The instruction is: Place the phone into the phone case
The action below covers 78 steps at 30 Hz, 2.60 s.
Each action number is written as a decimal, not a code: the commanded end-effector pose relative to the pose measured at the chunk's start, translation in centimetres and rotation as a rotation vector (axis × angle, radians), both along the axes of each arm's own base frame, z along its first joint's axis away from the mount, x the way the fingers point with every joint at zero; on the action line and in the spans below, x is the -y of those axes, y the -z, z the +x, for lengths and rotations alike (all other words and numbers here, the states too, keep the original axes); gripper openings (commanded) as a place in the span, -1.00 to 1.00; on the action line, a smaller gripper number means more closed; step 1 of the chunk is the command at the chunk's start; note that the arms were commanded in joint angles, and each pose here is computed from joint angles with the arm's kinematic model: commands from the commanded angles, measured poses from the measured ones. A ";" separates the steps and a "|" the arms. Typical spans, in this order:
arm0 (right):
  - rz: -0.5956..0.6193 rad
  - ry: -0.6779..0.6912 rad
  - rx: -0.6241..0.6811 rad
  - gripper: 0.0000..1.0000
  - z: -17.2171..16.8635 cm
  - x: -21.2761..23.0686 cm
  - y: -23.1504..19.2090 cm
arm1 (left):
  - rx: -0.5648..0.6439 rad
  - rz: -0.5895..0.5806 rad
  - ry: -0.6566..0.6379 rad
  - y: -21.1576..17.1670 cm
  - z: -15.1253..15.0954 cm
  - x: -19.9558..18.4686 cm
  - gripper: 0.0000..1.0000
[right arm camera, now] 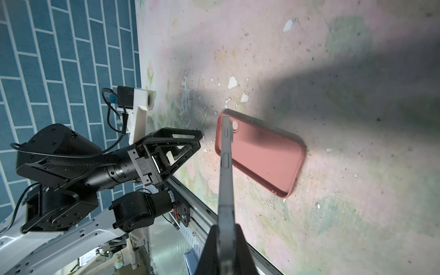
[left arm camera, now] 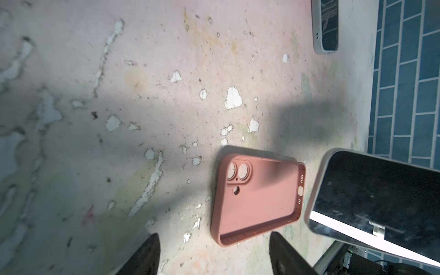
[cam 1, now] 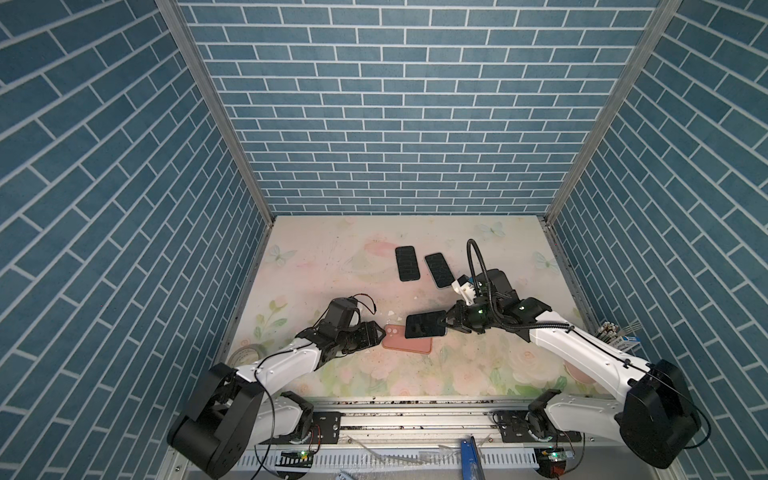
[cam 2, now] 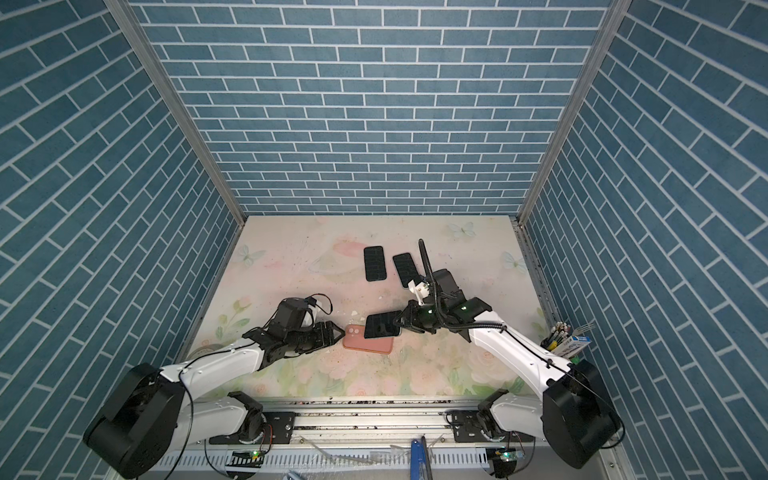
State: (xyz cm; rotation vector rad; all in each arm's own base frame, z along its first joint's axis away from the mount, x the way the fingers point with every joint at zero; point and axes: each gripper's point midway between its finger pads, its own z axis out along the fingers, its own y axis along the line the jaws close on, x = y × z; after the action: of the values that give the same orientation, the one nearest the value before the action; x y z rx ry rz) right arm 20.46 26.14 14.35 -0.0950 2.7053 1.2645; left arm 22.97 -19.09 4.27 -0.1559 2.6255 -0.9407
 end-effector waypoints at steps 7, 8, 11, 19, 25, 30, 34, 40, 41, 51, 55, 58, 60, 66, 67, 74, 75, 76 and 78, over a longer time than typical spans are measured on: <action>0.083 -0.144 0.128 -1.00 0.6 -1.9 -0.1 | 0.017 -0.006 0.073 -0.2 1.5 1.4 0.44; 0.051 -0.166 0.129 -1.00 0.5 -1.6 0.8 | 0.014 -0.010 0.069 -0.1 1.5 1.4 0.44; 0.080 -0.202 0.137 -1.00 0.3 -2.1 1.8 | 0.003 -0.016 0.077 0.2 1.5 1.4 0.44; 0.235 -0.144 0.161 -1.00 0.5 -2.5 3.8 | -0.019 -0.035 0.103 0.5 1.8 2.2 0.38; 0.295 -0.125 0.128 -1.00 0.9 -2.2 4.3 | -0.015 -0.040 0.098 0.5 1.8 2.2 0.31; 0.328 -0.125 0.083 -1.00 1.3 -2.6 5.0 | -0.021 -0.043 0.102 0.5 1.8 2.3 0.28; 0.314 -0.119 0.053 -1.00 1.5 -2.7 5.4 | -0.027 -0.045 0.106 0.6 1.9 2.4 0.26; 0.186 -0.044 -0.013 -1.00 1.7 -1.6 6.1 | -0.024 -0.040 0.102 0.7 1.9 2.3 0.26; 0.164 -0.034 -0.029 -1.00 1.6 -1.3 6.2 | -0.024 -0.040 0.102 0.7 1.9 2.3 0.26; 0.113 0.020 -0.141 -1.00 0.8 -0.9 5.6 | -0.016 -0.025 0.082 0.6 2.1 1.9 0.24; 0.130 0.041 -0.178 -1.00 0.9 -1.2 6.2 | -0.010 -0.020 0.076 0.6 2.0 1.8 0.21; 0.122 0.027 -0.197 -1.00 0.7 -1.7 6.7 | -0.013 -0.019 0.077 0.6 2.1 1.8 0.21; 0.110 0.012 -0.201 -1.00 0.5 -2.1 6.8 | -0.017 -0.019 0.081 0.7 2.1 1.9 0.21; 0.098 -0.013 -0.201 -1.00 0.0 -3.3 6.8 | -0.024 -0.023 0.088 0.8 2.2 2.1 0.21; 0.098 -0.017 -0.201 -1.00 -0.2 -3.5 6.8 | -0.025 -0.022 0.088 0.9 2.1 2.1 0.21; 0.130 -0.034 -0.168 -1.00 -0.3 -4.3 5.5 | -0.023 -0.025 0.089 0.8 2.1 2.1 0.21; 0.133 -0.033 -0.165 -1.00 -0.2 -4.3 5.3 | -0.023 -0.024 0.087 0.8 2.1 2.1 0.20; 0.137 -0.032 -0.165 -1.00 -0.1 -4.4 5.1 | -0.019 -0.024 0.087 0.8 2.2 2.1 0.21; 0.144 -0.025 -0.178 -1.00 0.1 -4.6 5.0 | -0.021 -0.024 0.085 0.8 2.1 2.0 0.21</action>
State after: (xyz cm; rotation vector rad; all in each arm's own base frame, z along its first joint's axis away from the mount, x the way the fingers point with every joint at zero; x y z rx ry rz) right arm 20.06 30.35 8.80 -0.0569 2.7472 1.5319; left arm 24.80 -21.36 3.61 -0.0582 2.6538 -1.0236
